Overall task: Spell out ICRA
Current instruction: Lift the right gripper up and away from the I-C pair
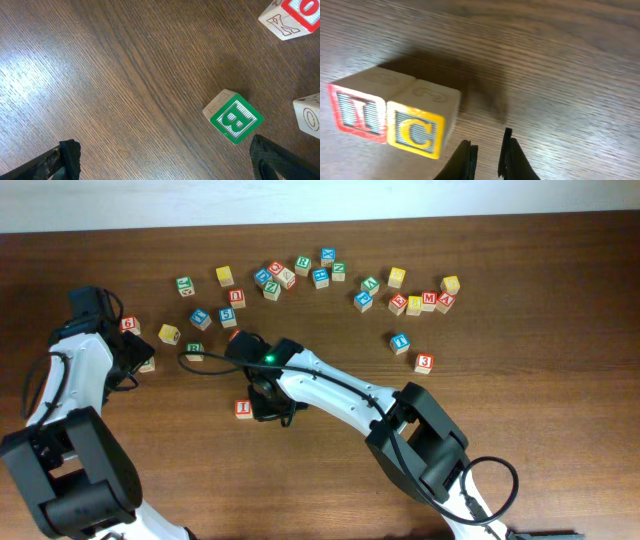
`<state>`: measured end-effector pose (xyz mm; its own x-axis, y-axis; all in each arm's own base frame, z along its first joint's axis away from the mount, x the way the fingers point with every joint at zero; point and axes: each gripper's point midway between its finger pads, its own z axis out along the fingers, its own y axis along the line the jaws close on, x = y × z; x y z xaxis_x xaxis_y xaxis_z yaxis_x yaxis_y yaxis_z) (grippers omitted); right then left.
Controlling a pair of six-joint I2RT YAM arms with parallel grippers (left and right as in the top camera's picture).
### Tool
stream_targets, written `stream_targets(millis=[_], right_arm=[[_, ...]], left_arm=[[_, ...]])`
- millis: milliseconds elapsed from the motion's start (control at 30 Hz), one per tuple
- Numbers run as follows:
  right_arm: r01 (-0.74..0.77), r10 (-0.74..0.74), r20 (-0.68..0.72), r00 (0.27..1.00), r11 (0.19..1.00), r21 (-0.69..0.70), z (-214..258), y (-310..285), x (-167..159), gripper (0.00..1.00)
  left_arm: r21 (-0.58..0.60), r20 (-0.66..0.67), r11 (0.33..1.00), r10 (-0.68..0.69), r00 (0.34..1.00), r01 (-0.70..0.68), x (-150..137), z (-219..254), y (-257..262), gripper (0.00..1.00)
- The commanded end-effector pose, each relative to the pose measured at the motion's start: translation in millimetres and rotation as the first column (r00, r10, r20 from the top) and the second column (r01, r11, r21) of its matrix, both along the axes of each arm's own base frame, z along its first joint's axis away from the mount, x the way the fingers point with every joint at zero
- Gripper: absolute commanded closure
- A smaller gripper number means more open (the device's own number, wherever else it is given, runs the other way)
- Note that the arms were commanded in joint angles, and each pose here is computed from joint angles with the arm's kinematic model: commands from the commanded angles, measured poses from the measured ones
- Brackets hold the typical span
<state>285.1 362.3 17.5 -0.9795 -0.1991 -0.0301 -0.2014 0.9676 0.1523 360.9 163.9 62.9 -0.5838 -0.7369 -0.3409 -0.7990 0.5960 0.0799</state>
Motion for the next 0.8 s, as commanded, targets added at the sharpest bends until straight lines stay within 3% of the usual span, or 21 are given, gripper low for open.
stream_targets(millis=[0, 333, 400, 433, 500, 533, 767], right_arm=[[-0.002, 0.005, 0.078, 0.997, 0.999, -0.045, 13.7, -9.0, 7.4, 0.89], [0.093, -0.074, 0.109, 0.991, 0.98, -0.176, 12.7, -69.6, 43.1, 0.89], [0.114, -0.092, 0.117, 0.989, 0.973, -0.202, 12.9, -82.6, 49.9, 0.75], [0.125, -0.1, 0.125, 0.987, 0.968, -0.22, 13.2, -89.3, 53.0, 0.59], [0.147, -0.111, 0.148, 0.983, 0.953, -0.265, 14.5, -104.8, 59.6, 0.12], [0.157, -0.116, 0.157, 0.981, 0.946, -0.283, 15.1, -111.3, 62.6, 0.03], [0.209, -0.158, 0.18, 0.971, 0.925, -0.318, 16.8, -136.3, 76.7, 0.02]], left_arm=[[0.008, 0.017, 1.0, 0.005, 1.0, -0.005, -0.7, 7.2, 1.0, 0.01], [0.008, 0.017, 1.0, 0.005, 1.0, -0.005, -0.7, 7.2, 1.0, 0.01], [0.008, 0.017, 1.0, 0.005, 1.0, -0.005, -0.7, 7.2, 1.0, 0.01], [0.008, 0.017, 1.0, 0.005, 1.0, -0.005, -0.7, 7.2, 1.0, 0.0], [0.008, 0.017, 1.0, 0.005, 1.0, -0.005, -0.7, 7.2, 1.0, 0.01], [0.008, 0.017, 1.0, 0.005, 1.0, -0.005, -0.7, 7.2, 1.0, 0.0], [0.008, 0.017, 1.0, 0.005, 1.0, -0.005, -0.7, 7.2, 1.0, 0.01]])
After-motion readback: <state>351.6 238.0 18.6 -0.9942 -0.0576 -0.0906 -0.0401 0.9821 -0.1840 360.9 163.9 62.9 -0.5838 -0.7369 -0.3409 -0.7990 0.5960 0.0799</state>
